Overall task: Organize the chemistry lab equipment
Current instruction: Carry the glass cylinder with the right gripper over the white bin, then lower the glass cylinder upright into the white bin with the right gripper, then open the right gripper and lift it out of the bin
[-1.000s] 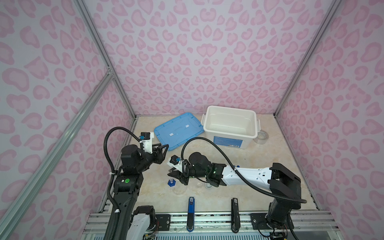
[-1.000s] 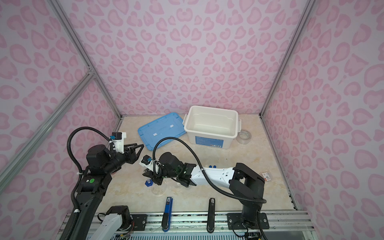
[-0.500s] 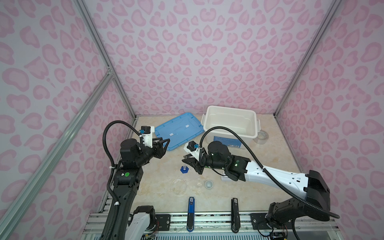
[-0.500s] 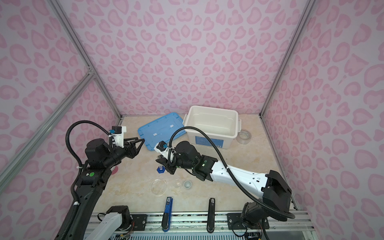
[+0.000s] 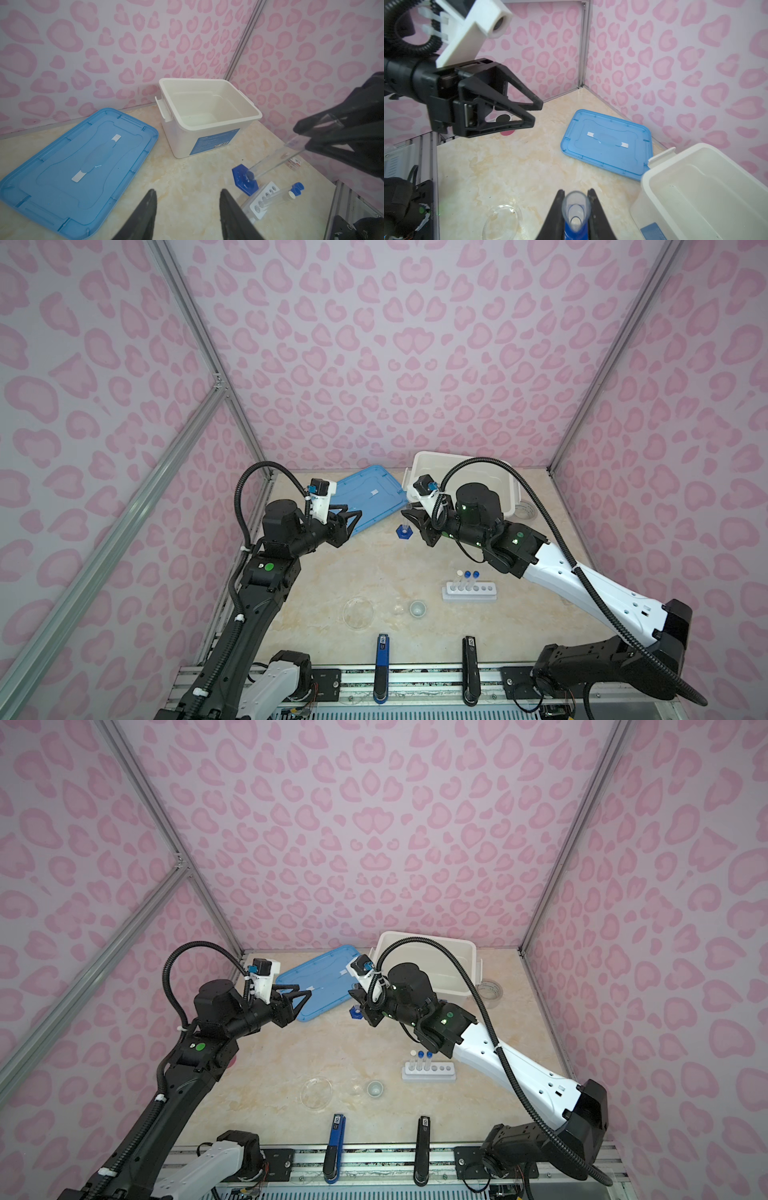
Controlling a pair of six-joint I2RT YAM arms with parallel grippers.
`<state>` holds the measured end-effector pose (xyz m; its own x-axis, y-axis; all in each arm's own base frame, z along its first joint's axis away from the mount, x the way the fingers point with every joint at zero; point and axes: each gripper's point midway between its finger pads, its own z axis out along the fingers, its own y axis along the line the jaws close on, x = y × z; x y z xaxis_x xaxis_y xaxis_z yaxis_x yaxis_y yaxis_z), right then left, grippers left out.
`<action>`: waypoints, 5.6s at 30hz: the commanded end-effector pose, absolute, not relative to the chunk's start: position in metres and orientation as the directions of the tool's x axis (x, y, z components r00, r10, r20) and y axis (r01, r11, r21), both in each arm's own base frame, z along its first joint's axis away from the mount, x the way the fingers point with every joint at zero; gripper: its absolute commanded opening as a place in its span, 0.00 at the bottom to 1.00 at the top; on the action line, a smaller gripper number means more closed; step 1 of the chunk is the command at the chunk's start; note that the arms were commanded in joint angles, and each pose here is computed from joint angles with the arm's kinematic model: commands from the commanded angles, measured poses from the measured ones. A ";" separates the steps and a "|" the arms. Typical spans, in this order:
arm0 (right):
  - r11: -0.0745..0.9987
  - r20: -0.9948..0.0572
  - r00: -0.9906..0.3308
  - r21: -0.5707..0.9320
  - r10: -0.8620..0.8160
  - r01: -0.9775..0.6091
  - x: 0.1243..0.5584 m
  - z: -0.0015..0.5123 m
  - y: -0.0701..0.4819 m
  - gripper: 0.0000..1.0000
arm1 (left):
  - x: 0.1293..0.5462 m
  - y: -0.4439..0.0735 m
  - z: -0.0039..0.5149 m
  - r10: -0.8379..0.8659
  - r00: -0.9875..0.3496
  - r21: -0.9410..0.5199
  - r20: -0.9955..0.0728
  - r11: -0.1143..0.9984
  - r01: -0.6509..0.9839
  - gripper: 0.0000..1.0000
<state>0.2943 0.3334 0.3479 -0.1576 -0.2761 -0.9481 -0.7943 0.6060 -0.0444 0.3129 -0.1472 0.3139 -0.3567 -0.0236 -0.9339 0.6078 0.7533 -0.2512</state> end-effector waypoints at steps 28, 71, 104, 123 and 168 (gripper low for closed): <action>0.837 -0.939 -0.224 -0.104 -0.260 -0.537 0.493 0.336 0.249 0.17 | 0.316 -0.201 0.312 0.084 -0.375 -0.231 -0.923 0.660 0.715 0.51; 0.794 -0.915 -0.306 -0.027 -0.265 -0.608 0.614 0.161 0.262 0.17 | 0.312 -0.201 0.312 0.042 -0.426 -0.262 -0.904 0.732 0.629 0.49; 0.777 -0.872 -0.384 0.006 -0.304 -0.630 0.625 0.112 0.266 0.18 | 0.316 -0.203 0.300 0.054 -0.448 -0.264 -0.893 0.742 0.616 0.49; 0.782 -0.873 -0.389 0.015 -0.294 -0.624 0.630 0.107 0.263 0.21 | 0.318 -0.204 0.297 0.067 -0.455 -0.259 -0.888 0.745 0.615 0.49; 0.774 -0.919 -0.270 -0.055 -0.286 -0.631 0.609 0.216 0.252 0.34 | 0.307 -0.203 0.301 0.056 -0.420 -0.252 -0.906 0.726 0.640 0.49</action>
<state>0.6123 0.2538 0.2059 -0.2856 -0.2841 -0.9153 -0.6305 0.7749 -0.0438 0.3075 -0.2006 0.2931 -0.4557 0.0599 -0.8881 0.6183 0.7390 -0.2674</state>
